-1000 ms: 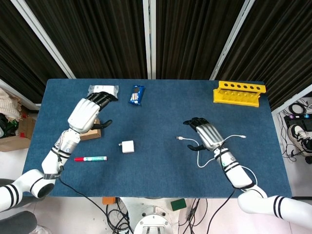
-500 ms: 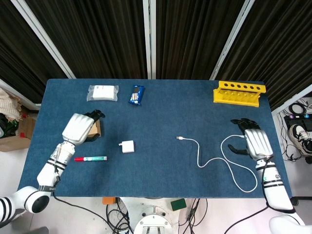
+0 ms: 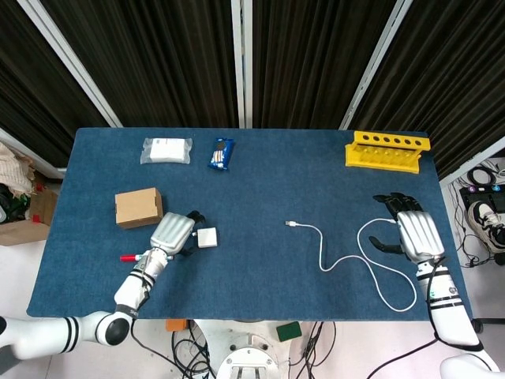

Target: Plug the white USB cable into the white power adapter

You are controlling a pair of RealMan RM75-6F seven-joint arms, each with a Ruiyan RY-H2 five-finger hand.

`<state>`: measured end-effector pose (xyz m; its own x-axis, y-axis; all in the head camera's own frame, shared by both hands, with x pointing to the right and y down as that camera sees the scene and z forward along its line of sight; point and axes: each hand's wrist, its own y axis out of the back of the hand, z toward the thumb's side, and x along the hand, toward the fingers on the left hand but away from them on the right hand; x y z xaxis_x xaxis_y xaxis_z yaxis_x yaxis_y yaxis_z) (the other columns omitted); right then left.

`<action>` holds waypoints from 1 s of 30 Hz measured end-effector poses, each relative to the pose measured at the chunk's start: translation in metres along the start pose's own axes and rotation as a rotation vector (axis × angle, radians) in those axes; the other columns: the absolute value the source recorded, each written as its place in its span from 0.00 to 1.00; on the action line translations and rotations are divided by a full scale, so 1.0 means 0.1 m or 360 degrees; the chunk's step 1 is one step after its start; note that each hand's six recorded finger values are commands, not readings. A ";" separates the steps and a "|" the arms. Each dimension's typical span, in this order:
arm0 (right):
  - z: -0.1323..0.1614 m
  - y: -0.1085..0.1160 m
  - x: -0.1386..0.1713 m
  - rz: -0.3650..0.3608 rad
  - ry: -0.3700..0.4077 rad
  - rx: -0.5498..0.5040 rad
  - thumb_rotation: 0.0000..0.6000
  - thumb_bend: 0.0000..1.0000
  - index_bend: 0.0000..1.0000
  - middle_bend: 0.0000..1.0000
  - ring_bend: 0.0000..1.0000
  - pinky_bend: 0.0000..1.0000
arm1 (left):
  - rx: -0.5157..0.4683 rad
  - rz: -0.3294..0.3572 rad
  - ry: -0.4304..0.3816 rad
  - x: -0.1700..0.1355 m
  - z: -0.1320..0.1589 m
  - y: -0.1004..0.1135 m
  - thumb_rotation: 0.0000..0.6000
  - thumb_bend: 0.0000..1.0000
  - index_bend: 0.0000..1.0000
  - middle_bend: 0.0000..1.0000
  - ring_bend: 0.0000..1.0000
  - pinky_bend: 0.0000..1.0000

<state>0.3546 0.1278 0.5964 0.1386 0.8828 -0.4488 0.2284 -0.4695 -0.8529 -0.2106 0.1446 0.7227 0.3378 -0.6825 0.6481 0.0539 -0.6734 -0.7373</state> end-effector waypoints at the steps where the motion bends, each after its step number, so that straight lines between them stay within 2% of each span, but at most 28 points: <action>1: 0.00 0.00 0.00 0.0001 -0.0003 0.0001 1.00 0.21 0.25 0.28 0.13 0.20 | 0.0009 -0.0008 0.0003 0.02 0.02 -0.02 1.00 0.16 0.30 0.25 0.68 0.98; 6: -0.04 -0.03 0.02 0.0011 -0.0026 -0.0010 1.00 0.21 0.25 0.27 0.13 0.20 | 0.0068 -0.0017 0.0022 0.07 0.07 -0.06 1.00 0.16 0.30 0.25 0.69 0.98; 12: -0.07 -0.06 0.02 0.0018 -0.0039 -0.0024 1.00 0.21 0.25 0.27 0.13 0.20 | 0.0052 -0.0029 0.0021 0.09 0.19 -0.08 0.98 0.16 0.30 0.26 0.70 0.98; 24: -0.12 -0.06 0.06 0.0018 -0.0065 -0.0038 1.00 0.21 0.25 0.27 0.13 0.22 | 0.0095 -0.0013 0.0069 0.23 0.09 -0.05 0.98 0.17 0.32 0.28 0.70 0.98; 30: -0.13 -0.09 0.07 0.0025 -0.0076 -0.0046 1.00 0.21 0.25 0.27 0.13 0.23 | 0.0042 -0.0046 0.0030 0.22 0.12 -0.06 0.98 0.17 0.34 0.30 0.70 0.98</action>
<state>0.3664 0.1380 0.6042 0.0964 0.8749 -0.4747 0.2543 -0.4827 -0.8380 -0.1922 0.1372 0.7384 0.3177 -0.6686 0.6723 0.0880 -0.6852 -0.7230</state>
